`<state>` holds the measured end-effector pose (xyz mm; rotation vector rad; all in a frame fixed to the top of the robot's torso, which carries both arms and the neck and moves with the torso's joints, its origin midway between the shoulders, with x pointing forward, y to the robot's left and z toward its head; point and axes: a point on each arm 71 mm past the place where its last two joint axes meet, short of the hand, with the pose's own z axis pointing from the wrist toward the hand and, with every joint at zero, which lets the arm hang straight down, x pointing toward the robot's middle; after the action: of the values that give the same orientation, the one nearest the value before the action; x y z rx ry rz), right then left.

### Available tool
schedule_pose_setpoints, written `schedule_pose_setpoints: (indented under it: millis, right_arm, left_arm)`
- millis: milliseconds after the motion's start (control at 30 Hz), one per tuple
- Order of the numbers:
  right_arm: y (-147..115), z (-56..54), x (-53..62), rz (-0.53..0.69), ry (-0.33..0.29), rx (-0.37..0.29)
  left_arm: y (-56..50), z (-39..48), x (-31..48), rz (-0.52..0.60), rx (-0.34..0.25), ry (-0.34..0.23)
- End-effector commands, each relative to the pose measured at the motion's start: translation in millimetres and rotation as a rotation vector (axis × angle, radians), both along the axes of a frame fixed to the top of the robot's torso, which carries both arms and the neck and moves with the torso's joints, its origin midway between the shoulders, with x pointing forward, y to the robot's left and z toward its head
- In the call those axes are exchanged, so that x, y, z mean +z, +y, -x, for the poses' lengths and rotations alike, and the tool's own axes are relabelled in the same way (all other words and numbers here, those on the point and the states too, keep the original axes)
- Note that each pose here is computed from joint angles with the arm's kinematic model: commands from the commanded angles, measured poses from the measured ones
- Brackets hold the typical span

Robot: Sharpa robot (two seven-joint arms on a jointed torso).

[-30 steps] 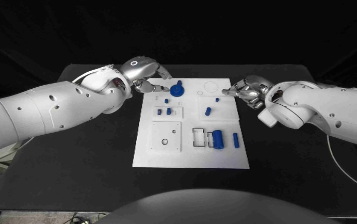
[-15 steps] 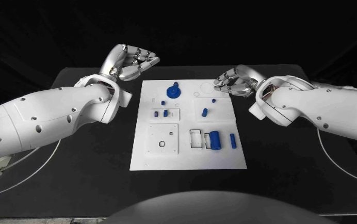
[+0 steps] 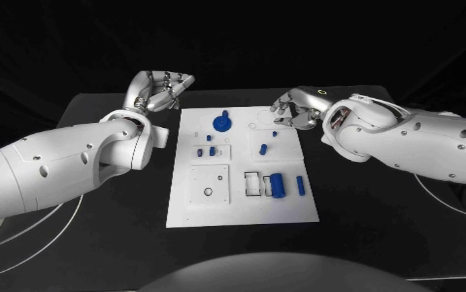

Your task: Assemble the parts on the task board

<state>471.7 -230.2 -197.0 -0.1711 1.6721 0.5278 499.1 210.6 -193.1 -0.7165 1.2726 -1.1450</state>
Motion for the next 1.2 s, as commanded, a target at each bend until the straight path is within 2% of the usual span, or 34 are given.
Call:
schedule_pose_setpoints:
  millis: [33, 533, 1200]
  right_arm:
    - [1.7, -1.0, -7.0, 0.152, 0.017, 0.011]
    - [10.5, -5.5, -19.9, 0.262, 0.080, 0.003]
    - [17.1, -8.3, -25.3, 0.314, 0.124, 0.001]
  left_arm:
    - [-1.3, -0.3, -1.3, 0.035, -0.002, 0.020]
    - [1.1, -0.3, -2.1, 0.032, 0.014, 0.022]
    - [4.8, -1.3, -2.3, 0.028, 0.025, 0.021]
